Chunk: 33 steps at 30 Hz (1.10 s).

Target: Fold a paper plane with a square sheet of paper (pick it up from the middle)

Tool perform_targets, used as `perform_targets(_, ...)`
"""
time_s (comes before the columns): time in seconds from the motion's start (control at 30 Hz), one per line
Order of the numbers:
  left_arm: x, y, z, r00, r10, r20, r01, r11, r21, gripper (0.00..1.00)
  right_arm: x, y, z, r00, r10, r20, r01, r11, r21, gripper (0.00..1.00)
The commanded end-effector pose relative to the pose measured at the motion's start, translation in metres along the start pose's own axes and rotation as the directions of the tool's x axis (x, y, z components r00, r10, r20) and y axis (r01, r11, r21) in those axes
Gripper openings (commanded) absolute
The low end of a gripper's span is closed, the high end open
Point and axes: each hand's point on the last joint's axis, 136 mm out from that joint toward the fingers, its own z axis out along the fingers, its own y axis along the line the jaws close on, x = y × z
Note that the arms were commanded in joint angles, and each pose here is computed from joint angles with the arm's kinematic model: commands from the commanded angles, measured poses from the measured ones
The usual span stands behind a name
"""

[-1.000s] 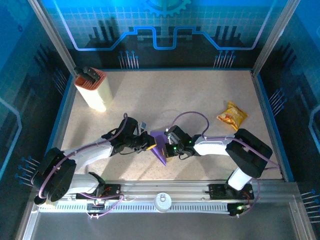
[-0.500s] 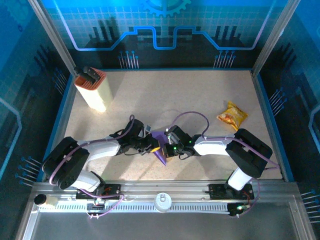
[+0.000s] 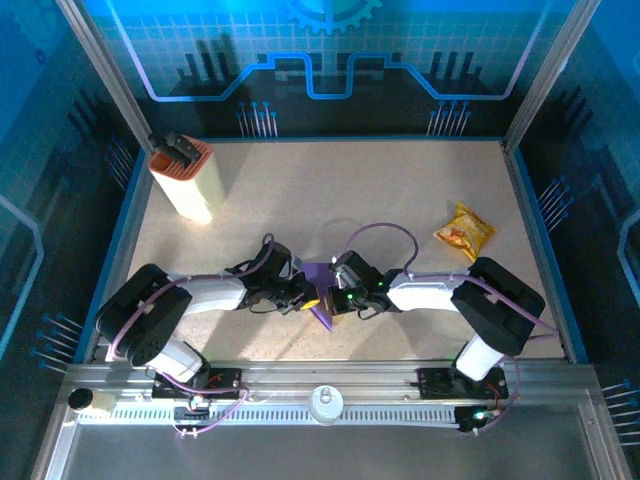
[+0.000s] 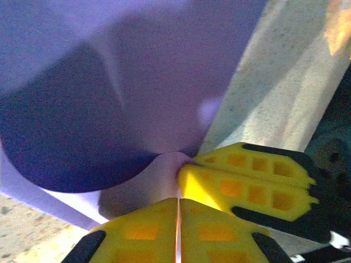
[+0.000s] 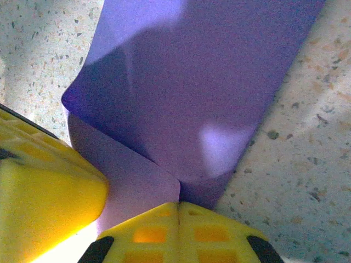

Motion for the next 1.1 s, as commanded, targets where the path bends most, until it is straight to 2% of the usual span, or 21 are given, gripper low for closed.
perform_targets(0.0,0.005,0.017,0.002,1.0,0.002,-0.015,-0.004,0.997,-0.073,0.1,0.011,-0.011,0.006,0.999,0.013,-0.035,-0.011,0.999,0.051,0.0)
perform_targets(0.17,0.007,0.034,-0.002,1.0,0.007,-0.003,-0.007,0.99,-0.141,0.1,0.012,-0.011,0.007,0.999,0.013,-0.039,-0.011,0.999,0.052,0.01)
perform_targets(0.43,0.007,0.046,0.006,1.0,0.007,-0.017,-0.01,0.983,-0.181,0.09,0.011,-0.01,0.007,0.999,0.013,-0.038,-0.011,0.999,0.042,0.01)
perform_targets(0.63,0.012,0.061,0.005,1.0,-0.003,-0.023,-0.003,0.974,-0.226,0.08,0.001,-0.003,-0.004,1.0,0.012,-0.011,-0.012,0.999,0.033,0.07)
perform_targets(0.7,0.013,0.063,0.004,1.0,0.0,-0.025,-0.006,0.972,-0.235,0.08,-0.006,0.0,-0.014,1.0,0.025,0.011,-0.025,1.0,0.017,0.13)
perform_targets(0.77,0.013,0.063,0.003,1.0,-0.001,-0.022,-0.005,0.972,-0.234,0.08,-0.014,0.002,-0.027,0.998,0.043,0.043,-0.043,0.999,-0.001,0.26)
perform_targets(0.87,0.012,0.059,0.004,1.0,0.002,-0.018,-0.006,0.975,-0.221,0.07,-0.02,0.019,-0.046,0.997,0.048,0.057,-0.042,0.994,-0.101,0.4)
perform_targets(0.97,0.01,0.055,0.004,1.0,0.006,-0.014,-0.009,0.977,-0.212,0.07,-0.017,0.042,-0.057,0.999,0.047,0.011,-0.044,0.979,-0.201,0.38)
perform_targets(1.07,0.009,0.054,0.003,1.0,0.006,-0.011,-0.008,0.978,-0.208,0.07,-0.005,0.067,-0.055,0.998,0.007,-0.054,-0.022,0.962,-0.273,0.27)
